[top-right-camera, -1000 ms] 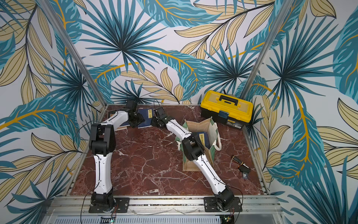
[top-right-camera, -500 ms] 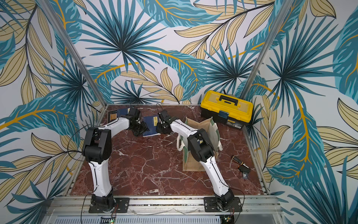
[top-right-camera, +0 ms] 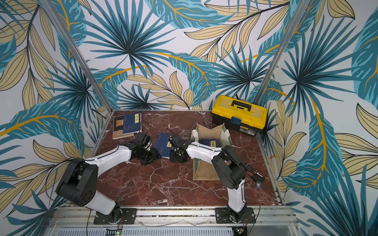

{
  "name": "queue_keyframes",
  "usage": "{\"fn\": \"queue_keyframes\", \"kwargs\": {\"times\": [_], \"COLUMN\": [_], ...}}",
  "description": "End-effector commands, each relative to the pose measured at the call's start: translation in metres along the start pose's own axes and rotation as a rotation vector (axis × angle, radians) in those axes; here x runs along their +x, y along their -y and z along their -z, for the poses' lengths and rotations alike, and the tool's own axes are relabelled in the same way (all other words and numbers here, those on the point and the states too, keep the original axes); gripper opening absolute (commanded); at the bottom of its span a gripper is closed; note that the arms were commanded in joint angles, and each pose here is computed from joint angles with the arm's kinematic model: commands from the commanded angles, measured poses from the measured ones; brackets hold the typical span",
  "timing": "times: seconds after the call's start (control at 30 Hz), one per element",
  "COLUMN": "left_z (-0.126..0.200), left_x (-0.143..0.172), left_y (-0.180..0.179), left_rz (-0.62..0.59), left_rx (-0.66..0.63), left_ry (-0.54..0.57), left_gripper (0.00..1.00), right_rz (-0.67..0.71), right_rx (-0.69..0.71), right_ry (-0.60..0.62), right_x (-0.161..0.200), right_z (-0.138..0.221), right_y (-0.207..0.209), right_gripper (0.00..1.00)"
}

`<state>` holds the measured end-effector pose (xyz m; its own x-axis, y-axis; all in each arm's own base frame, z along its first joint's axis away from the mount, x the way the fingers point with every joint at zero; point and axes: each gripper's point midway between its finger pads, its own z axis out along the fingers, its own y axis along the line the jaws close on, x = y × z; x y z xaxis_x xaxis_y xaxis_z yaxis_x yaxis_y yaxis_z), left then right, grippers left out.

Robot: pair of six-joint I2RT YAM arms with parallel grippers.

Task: Put the books into the canvas bag
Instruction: Move the book to the center of the board, then pick up the book from the center of the board.

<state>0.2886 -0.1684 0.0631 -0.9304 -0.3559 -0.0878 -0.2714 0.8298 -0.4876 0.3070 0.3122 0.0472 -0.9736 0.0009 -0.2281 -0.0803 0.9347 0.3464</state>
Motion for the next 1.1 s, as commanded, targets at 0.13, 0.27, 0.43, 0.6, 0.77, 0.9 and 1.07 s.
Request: {"fn": "queue_keyframes", "kwargs": {"times": [0.13, 0.27, 0.43, 0.6, 0.77, 0.9, 1.07], "left_z": [0.024, 0.025, 0.012, -0.001, -0.019, -0.034, -0.044], "left_x": [-0.009, -0.031, -0.067, -0.094, -0.107, -0.106, -0.092], "left_y": [-0.015, -0.015, -0.014, -0.017, -0.027, -0.022, -0.002], "left_rz": [0.000, 0.010, 0.013, 0.020, 0.018, 0.005, -0.002], "left_rx": [0.031, 0.064, 0.071, 0.068, 0.026, 0.083, 0.221], "left_ry": [0.049, 0.052, 0.048, 0.067, 0.069, 0.045, -0.019], "left_gripper": [0.64, 0.64, 0.64, 0.64, 0.64, 0.63, 0.62], "right_rz": [-0.005, 0.005, 0.014, 0.000, -0.017, -0.032, -0.034], "right_rx": [0.031, 0.021, 0.022, 0.042, 0.077, 0.081, 0.035], "right_ry": [0.033, 0.066, 0.084, 0.073, 0.051, 0.032, -0.020], "right_x": [-0.008, -0.025, -0.054, -0.081, -0.093, -0.090, -0.083], "right_z": [0.014, 0.018, 0.009, -0.013, -0.029, -0.033, -0.046], "right_y": [0.005, -0.007, -0.021, -0.022, -0.007, 0.006, 0.012], "right_gripper": [0.41, 0.45, 0.49, 0.50, 0.50, 0.49, 0.47]}}
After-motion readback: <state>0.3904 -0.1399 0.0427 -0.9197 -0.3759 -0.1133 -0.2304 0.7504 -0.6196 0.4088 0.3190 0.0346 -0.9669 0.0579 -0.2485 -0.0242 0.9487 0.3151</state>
